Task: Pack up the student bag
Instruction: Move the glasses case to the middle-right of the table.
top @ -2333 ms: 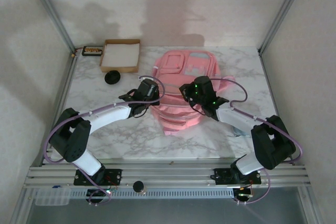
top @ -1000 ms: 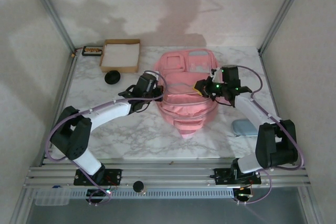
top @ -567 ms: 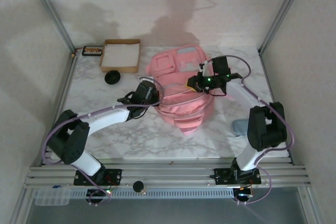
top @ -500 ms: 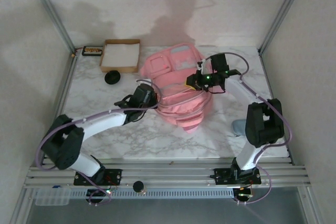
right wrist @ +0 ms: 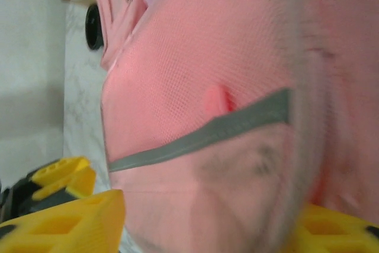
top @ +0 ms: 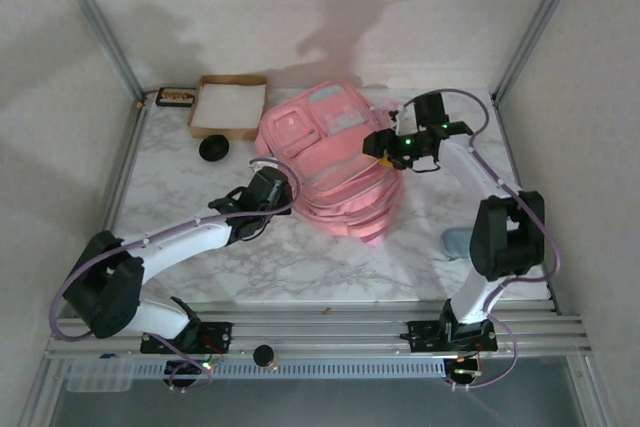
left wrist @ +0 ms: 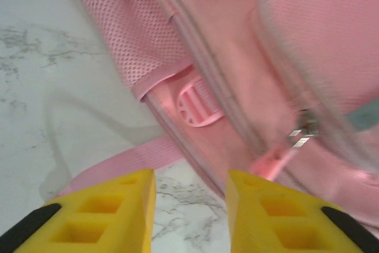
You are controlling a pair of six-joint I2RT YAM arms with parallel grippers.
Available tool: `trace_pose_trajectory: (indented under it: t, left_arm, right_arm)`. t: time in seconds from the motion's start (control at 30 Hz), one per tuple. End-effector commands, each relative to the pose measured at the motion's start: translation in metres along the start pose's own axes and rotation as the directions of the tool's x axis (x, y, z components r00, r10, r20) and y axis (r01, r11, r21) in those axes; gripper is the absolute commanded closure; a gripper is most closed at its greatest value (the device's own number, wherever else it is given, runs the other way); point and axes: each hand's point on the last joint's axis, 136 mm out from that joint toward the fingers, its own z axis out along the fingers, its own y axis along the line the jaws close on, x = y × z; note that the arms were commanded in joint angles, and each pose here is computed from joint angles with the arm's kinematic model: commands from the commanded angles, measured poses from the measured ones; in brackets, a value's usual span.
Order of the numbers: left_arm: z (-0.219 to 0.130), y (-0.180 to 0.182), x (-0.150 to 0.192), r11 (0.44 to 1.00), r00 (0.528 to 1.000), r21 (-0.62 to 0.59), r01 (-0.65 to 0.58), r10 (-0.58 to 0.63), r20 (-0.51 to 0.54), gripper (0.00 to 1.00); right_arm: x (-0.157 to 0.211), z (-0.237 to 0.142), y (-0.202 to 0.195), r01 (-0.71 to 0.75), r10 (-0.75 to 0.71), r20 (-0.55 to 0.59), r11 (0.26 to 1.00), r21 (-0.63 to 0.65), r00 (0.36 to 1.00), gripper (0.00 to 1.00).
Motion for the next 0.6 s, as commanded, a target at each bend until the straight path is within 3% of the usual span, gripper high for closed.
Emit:
trace_pose_trajectory:
  t: [0.0,0.13,0.23,0.33,0.43,0.57]
  left_arm:
    - [-0.035,-0.045,-0.040,0.985,0.993,0.157,-0.070,0.054,0.102,0.52]
    - [-0.029,-0.070,-0.046,0.965,0.979,0.180,-0.189,0.171,0.112,0.47]
    - [-0.019,-0.087,-0.043,0.954,0.976,0.210,-0.214,0.200,0.088,0.46]
    - [-0.016,-0.110,-0.038,0.935,0.976,0.281,-0.216,0.206,0.068,0.44]
    - [-0.014,-0.127,-0.028,0.907,0.972,0.350,-0.233,0.227,0.060,0.41]
    - [-0.009,-0.129,-0.021,0.886,0.953,0.354,-0.298,0.299,0.054,0.37]
  right_arm:
    - [0.001,-0.051,-0.028,-0.116,0.096,0.141,0.983,0.142,0.985,0.31]
    - [0.012,-0.109,-0.074,-0.320,0.227,0.331,0.911,0.260,0.916,0.15]
    - [0.036,-0.154,-0.129,-0.526,0.340,0.475,0.779,0.342,0.812,0.02]
    - [0.078,-0.184,-0.181,-0.716,0.448,0.589,0.595,0.365,0.673,0.01]
    - [0.113,-0.195,-0.212,-0.818,0.493,0.669,0.464,0.340,0.557,0.01]
    - [0.143,-0.190,-0.233,-0.865,0.510,0.701,0.355,0.356,0.498,0.01]
